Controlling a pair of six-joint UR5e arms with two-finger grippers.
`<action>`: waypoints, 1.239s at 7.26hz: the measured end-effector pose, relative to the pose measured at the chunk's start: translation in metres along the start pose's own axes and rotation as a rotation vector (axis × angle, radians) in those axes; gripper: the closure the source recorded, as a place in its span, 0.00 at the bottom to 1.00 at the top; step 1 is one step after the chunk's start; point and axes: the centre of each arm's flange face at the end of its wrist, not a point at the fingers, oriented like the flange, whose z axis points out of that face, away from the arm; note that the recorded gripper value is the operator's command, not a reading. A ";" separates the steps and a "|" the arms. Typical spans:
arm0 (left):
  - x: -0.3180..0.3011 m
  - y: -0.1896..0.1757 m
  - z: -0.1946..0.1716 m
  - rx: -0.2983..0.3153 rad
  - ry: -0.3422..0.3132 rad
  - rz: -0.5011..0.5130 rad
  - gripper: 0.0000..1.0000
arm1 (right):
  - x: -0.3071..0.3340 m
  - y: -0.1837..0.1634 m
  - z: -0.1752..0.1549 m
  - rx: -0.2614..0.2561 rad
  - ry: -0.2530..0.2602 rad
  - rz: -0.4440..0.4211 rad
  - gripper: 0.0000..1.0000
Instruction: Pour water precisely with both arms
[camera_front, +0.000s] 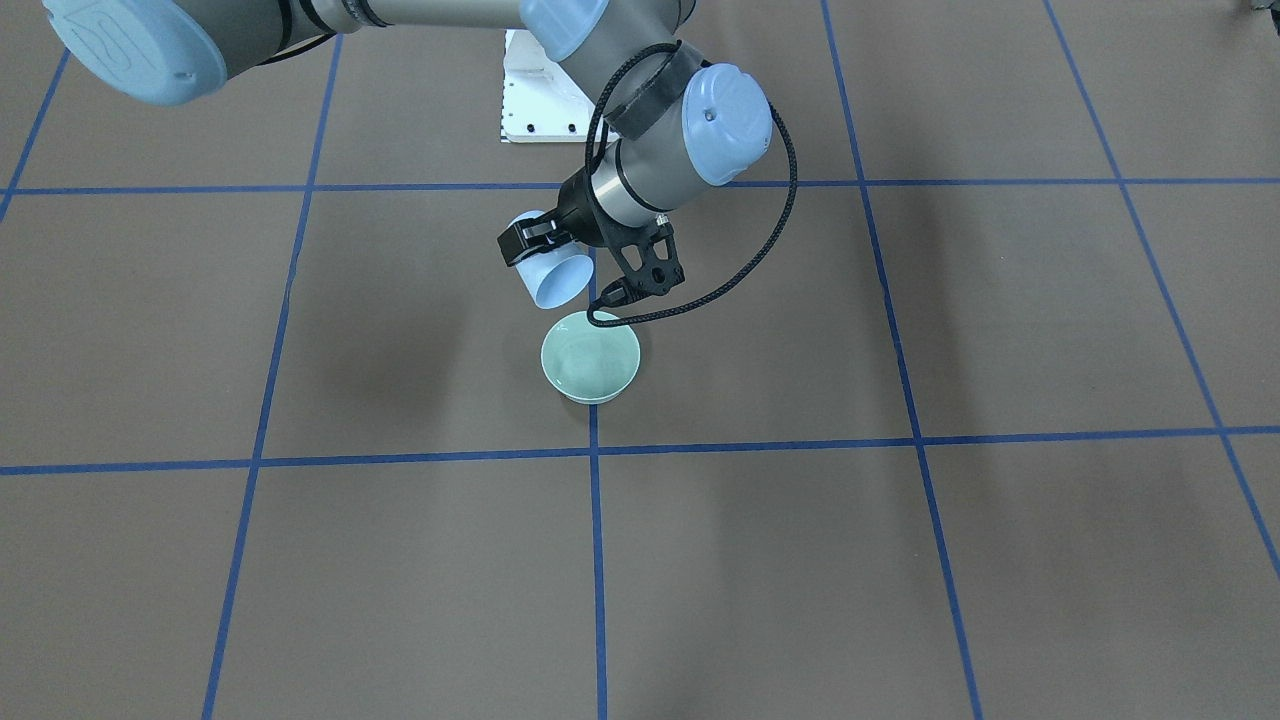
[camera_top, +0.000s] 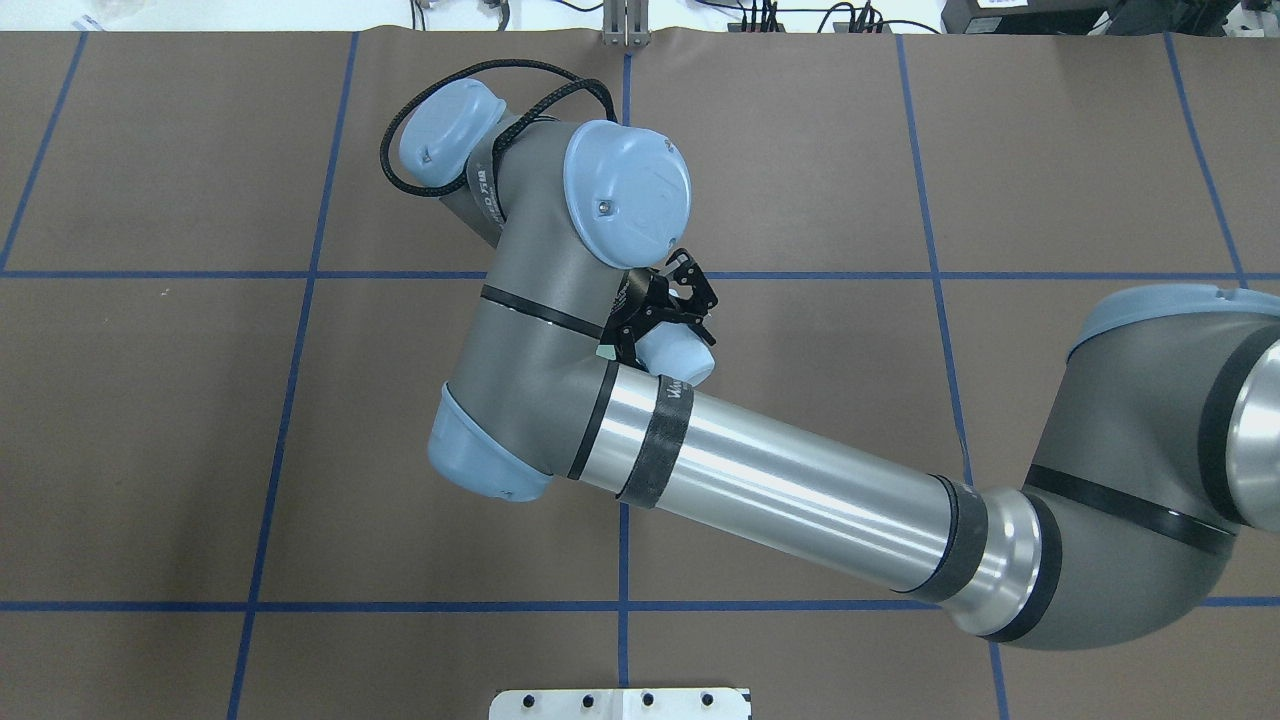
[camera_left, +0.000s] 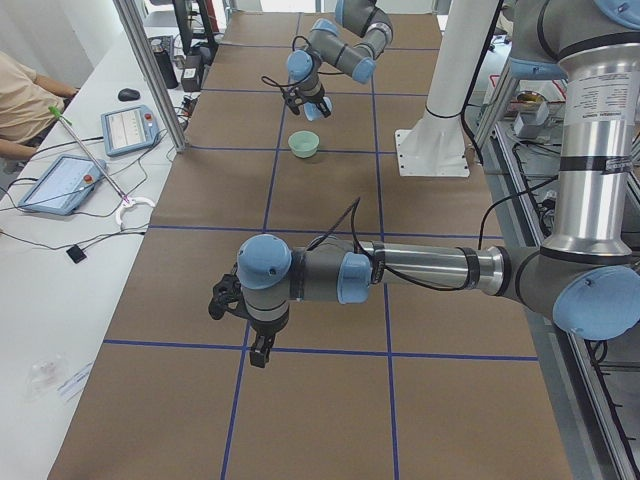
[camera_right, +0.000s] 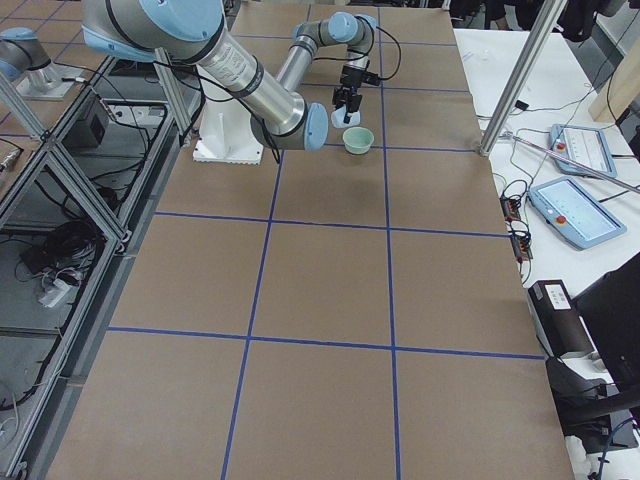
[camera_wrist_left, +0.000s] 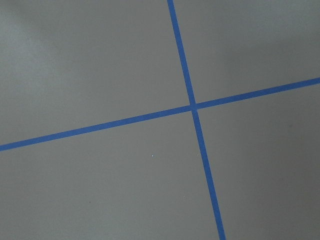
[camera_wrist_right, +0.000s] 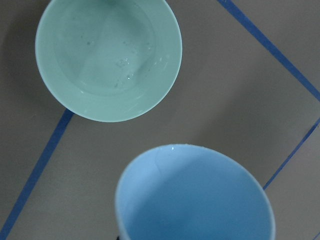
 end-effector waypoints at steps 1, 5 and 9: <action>0.000 0.000 0.000 0.000 0.000 0.000 0.00 | 0.004 -0.007 -0.005 0.058 -0.032 -0.008 1.00; 0.000 -0.001 0.000 0.001 0.000 0.003 0.00 | 0.079 0.013 -0.010 0.379 -0.209 -0.032 1.00; 0.000 -0.001 0.002 0.000 0.002 0.007 0.00 | 0.151 0.072 0.041 0.659 -0.312 -0.006 1.00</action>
